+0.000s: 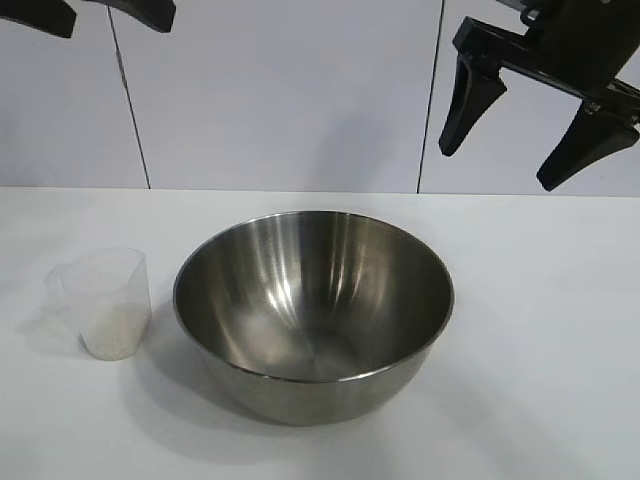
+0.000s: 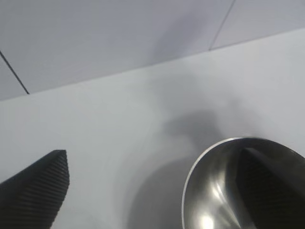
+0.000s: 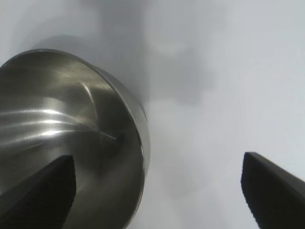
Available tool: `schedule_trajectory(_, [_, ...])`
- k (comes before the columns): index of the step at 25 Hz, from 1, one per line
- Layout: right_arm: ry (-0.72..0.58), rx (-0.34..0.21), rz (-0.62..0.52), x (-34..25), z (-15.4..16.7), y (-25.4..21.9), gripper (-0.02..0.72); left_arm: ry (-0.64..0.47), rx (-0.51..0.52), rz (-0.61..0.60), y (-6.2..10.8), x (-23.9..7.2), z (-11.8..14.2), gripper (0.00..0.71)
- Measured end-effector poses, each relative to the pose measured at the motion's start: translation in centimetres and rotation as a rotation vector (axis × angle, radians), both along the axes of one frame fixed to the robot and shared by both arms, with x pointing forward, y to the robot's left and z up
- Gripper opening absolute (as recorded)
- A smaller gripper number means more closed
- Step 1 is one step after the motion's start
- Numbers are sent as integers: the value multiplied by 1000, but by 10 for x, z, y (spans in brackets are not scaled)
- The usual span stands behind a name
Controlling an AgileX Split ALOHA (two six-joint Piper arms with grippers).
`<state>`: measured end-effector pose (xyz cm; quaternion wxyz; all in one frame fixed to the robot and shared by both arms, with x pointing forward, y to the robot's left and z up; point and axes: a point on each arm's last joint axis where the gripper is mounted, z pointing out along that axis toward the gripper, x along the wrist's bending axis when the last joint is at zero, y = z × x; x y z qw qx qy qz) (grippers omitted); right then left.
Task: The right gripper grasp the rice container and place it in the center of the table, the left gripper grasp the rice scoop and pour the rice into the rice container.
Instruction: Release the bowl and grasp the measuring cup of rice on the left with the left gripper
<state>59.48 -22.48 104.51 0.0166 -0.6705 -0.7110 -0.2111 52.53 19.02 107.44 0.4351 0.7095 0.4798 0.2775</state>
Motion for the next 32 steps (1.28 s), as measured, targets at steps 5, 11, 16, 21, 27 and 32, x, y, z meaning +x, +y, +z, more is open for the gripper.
schedule_trajectory(5, [-1,0,0,0,0,0,652,-170,-2,88,14,-10,-23,686])
schedule_trajectory(11, [0,0,0,0,0,0,652,-406,-7,189,30,-22,-39,686])
schedule_trajectory(16, [0,0,0,0,0,0,652,-577,25,276,48,-48,-73,686])
schedule_trajectory(21, [3,0,1,0,0,0,652,-480,106,273,57,-66,-116,686])
schedule_trajectory(27, [6,0,2,-1,0,0,652,-346,181,248,62,-77,-149,683])
schedule_trajectory(32, [6,0,2,-1,0,0,652,-258,225,235,66,-88,-168,635])
